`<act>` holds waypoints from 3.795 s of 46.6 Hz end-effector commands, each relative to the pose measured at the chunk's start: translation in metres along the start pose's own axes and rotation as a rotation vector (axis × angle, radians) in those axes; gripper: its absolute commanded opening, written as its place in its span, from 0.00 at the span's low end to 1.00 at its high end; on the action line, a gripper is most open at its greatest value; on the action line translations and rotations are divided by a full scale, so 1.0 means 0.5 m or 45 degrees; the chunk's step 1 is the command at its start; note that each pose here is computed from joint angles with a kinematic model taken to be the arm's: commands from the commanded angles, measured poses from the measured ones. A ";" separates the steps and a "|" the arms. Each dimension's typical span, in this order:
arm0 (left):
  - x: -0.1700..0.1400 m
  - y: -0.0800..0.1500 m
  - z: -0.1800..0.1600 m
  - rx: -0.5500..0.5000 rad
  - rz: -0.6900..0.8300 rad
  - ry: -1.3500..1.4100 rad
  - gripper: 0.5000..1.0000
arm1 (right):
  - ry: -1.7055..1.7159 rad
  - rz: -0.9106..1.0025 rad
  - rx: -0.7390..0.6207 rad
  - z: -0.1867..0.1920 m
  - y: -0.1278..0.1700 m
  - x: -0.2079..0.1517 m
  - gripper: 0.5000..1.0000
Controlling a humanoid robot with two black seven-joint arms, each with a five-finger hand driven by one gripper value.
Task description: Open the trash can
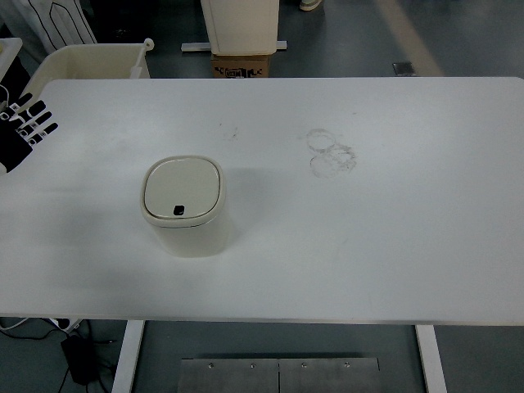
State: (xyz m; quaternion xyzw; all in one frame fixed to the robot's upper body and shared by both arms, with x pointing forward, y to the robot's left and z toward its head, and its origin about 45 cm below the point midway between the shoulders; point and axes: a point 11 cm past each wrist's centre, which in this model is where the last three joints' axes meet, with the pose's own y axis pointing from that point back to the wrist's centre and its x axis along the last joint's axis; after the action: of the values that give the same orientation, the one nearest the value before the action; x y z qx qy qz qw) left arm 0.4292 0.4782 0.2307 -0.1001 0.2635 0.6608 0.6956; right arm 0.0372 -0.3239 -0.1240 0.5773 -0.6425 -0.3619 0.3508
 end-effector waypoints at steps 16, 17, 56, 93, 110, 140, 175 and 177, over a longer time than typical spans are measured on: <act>-0.195 0.048 0.068 0.176 -0.272 -0.262 1.00 | 0.000 0.000 0.000 0.000 0.000 0.000 0.98; -0.204 0.048 0.071 0.189 -0.283 -0.275 1.00 | 0.002 -0.001 0.000 0.000 0.000 0.000 0.98; -0.531 0.025 0.150 0.298 -0.680 -0.870 1.00 | -0.001 -0.002 0.001 0.000 0.000 -0.001 0.98; -0.634 0.077 0.038 0.556 -1.081 -1.408 1.00 | 0.000 0.000 0.000 0.000 0.000 0.000 0.98; -0.581 0.088 -0.006 0.703 -1.058 -1.570 1.00 | -0.001 -0.002 0.000 0.000 0.000 0.000 0.98; -0.555 0.122 -0.012 0.785 -1.033 -1.690 1.00 | 0.000 0.000 0.000 0.000 0.000 0.000 0.98; -0.520 0.166 -0.048 0.887 -1.062 -1.673 1.00 | 0.000 0.000 0.000 0.000 0.000 0.000 0.98; -0.520 0.166 -0.051 0.892 -1.065 -1.675 1.00 | 0.000 0.000 0.000 0.000 0.000 0.000 0.98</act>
State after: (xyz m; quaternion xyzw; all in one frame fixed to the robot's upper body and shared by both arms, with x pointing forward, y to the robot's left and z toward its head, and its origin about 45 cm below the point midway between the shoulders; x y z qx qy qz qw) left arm 0.3462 0.2497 0.3582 0.4339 -0.0645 0.1558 0.8850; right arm 0.0372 -0.3239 -0.1240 0.5773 -0.6425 -0.3618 0.3508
